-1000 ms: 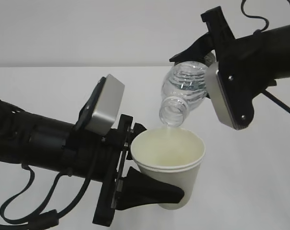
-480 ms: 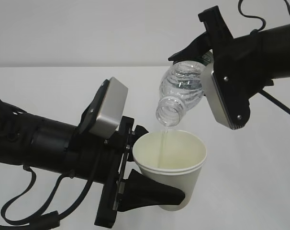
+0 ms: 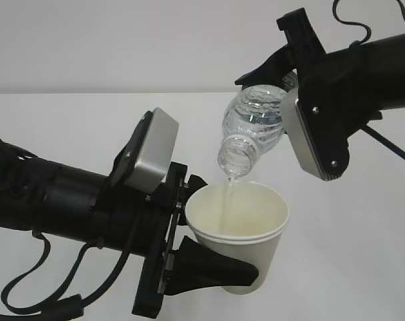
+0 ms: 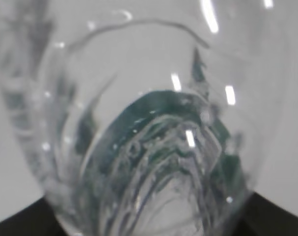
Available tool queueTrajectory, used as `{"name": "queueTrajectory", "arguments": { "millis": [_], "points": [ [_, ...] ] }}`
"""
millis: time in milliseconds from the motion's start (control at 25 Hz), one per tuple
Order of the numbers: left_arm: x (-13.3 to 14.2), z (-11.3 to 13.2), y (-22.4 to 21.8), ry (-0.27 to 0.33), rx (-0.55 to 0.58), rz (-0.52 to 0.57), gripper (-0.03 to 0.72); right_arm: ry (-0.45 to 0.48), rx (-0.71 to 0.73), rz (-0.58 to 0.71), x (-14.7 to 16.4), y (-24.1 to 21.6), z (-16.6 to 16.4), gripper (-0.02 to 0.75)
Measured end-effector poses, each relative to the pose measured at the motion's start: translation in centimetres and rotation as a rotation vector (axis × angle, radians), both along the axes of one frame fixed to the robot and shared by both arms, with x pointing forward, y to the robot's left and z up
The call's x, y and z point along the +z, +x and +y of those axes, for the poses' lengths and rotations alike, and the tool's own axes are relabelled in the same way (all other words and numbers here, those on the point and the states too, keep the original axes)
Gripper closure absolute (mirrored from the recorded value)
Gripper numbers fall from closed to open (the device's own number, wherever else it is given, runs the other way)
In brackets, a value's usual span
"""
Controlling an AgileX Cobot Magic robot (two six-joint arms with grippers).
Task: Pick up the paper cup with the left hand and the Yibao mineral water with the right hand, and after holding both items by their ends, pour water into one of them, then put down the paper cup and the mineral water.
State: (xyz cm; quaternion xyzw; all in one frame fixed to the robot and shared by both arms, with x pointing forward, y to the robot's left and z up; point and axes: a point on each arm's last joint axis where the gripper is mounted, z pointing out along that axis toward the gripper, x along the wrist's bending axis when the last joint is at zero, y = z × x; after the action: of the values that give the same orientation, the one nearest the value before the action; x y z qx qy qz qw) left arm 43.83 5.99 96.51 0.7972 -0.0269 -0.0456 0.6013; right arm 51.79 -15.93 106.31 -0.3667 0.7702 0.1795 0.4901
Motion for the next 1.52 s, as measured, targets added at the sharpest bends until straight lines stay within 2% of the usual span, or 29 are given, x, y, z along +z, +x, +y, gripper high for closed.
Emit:
{"name": "queueTrajectory", "arguments": {
  "millis": [1520],
  "points": [
    [0.13,-0.05,0.16,-0.013,0.021,0.010,0.261,-0.027,0.019,-0.027,0.00,0.00,0.00,0.312]
  ]
}}
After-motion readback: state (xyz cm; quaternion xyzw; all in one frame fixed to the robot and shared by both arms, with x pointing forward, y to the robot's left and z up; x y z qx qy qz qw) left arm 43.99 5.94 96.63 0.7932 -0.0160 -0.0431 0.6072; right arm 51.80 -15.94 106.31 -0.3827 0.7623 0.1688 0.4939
